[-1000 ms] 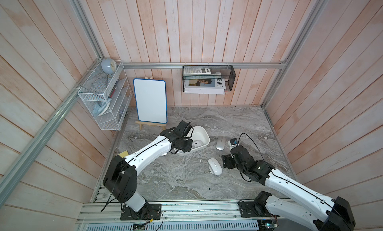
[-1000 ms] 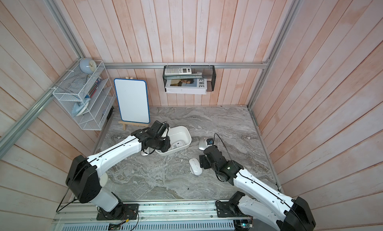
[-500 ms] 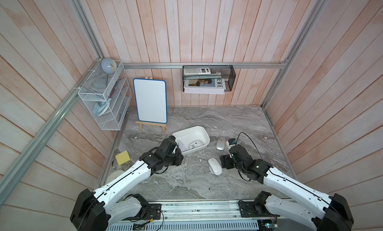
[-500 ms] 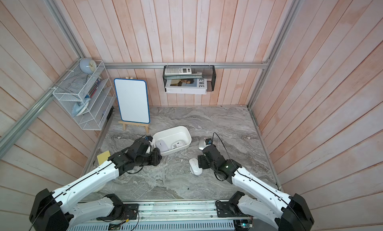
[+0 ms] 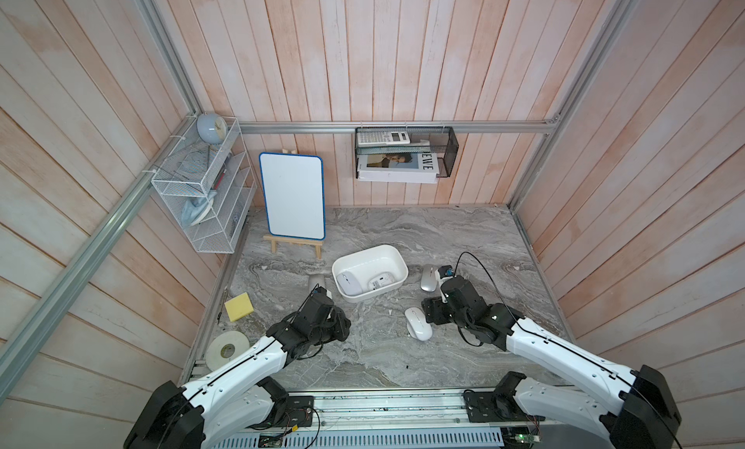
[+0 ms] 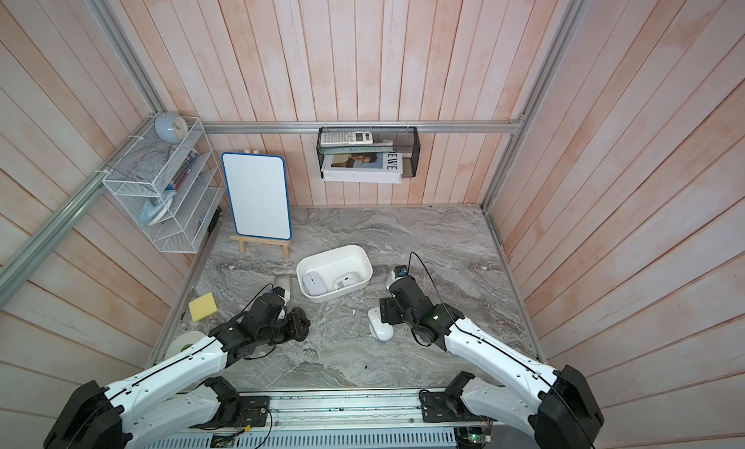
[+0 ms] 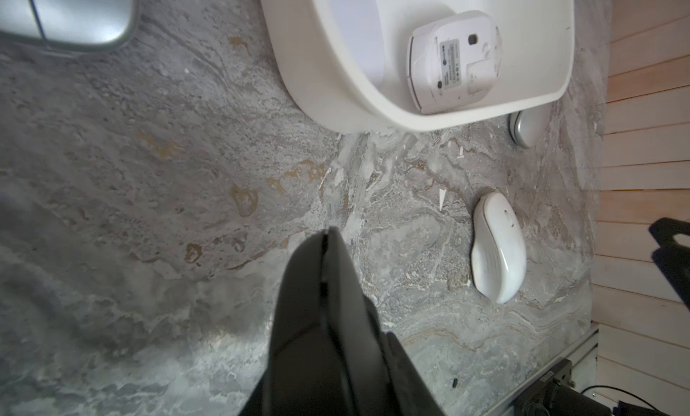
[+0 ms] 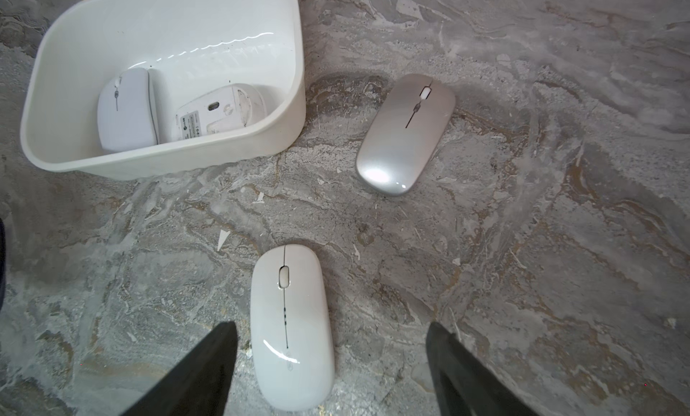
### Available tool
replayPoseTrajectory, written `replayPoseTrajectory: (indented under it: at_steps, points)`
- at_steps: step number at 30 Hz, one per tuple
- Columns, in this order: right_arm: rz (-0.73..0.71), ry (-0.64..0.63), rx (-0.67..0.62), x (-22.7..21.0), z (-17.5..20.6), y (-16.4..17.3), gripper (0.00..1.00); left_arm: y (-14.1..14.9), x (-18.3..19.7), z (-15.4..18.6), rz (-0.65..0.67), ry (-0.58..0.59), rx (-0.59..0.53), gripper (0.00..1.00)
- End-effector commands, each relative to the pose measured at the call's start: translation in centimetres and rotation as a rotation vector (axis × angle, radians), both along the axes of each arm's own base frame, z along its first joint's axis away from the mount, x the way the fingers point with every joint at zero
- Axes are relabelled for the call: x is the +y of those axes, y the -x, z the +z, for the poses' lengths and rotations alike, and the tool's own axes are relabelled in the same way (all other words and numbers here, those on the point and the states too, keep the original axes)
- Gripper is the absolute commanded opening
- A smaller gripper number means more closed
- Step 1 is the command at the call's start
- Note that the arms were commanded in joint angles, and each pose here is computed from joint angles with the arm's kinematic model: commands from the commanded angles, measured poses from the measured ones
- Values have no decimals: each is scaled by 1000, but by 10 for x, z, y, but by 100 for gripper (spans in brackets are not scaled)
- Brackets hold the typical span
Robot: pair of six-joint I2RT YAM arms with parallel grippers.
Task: Take out the mouse from the storage box
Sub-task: Place the mouse at the center of the board.
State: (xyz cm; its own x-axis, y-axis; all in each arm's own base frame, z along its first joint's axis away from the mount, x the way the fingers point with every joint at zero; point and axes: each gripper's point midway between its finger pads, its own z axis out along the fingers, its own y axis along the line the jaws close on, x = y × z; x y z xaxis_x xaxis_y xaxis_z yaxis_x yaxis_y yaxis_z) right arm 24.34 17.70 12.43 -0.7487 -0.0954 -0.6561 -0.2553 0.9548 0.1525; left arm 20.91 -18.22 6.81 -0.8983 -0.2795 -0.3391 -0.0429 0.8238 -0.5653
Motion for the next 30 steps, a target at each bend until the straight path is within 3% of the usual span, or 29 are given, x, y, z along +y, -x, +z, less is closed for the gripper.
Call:
replayPoseTrajectory:
  at_steps: [1,23,30]
  points:
    - [-11,-28,-4,5,8,-4,83,-4,-9,5,22,94,-21,24]
    - [-13,-34,14,15,7,-6,83,3,-4,-40,68,120,44,25]
    - [-13,-30,10,16,9,-6,83,4,-1,-45,86,121,49,37]
